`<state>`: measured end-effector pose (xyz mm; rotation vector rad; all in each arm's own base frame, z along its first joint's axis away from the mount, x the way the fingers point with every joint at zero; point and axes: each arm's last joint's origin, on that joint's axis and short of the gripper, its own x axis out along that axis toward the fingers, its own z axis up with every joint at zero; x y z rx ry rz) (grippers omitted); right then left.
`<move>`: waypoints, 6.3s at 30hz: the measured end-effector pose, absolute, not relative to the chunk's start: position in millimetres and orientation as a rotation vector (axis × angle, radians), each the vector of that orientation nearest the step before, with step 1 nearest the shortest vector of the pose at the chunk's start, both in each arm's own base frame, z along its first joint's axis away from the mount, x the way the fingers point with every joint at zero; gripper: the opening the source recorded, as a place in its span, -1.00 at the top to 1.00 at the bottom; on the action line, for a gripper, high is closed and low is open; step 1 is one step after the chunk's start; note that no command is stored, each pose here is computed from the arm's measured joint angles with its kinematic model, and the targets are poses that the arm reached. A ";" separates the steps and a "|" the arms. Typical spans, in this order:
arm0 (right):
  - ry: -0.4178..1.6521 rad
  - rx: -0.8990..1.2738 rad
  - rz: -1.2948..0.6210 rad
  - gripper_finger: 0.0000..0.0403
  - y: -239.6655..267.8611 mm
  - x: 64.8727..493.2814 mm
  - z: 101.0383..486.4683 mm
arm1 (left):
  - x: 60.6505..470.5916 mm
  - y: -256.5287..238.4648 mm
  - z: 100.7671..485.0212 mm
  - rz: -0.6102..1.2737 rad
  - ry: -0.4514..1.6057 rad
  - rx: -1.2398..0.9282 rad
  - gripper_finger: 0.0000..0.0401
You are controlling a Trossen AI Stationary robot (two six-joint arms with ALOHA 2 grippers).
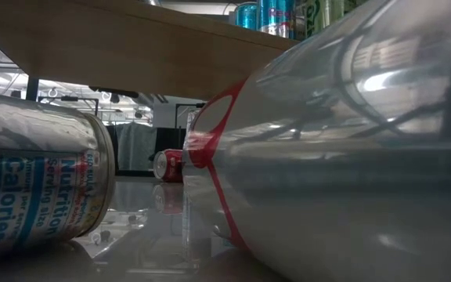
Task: Place canned beverage on shelf
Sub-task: Put the blue soda can on the shelf aligned with the other blue soda cans
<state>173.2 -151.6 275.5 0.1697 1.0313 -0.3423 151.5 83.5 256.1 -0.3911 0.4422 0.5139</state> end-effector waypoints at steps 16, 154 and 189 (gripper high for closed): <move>1.032 0.143 -0.372 -0.66 -153.1 173.4 253.8 | 151.4 83.4 255.9 0.515 0.445 -0.392 -0.97; 0.726 -0.311 0.525 -0.12 100.1 228.2 409.7 | 151.3 83.6 255.9 0.521 0.446 -0.387 -0.97; 0.732 -0.542 0.606 -0.12 67.7 279.5 382.5 | 151.4 83.6 255.8 0.523 0.444 -0.394 -0.97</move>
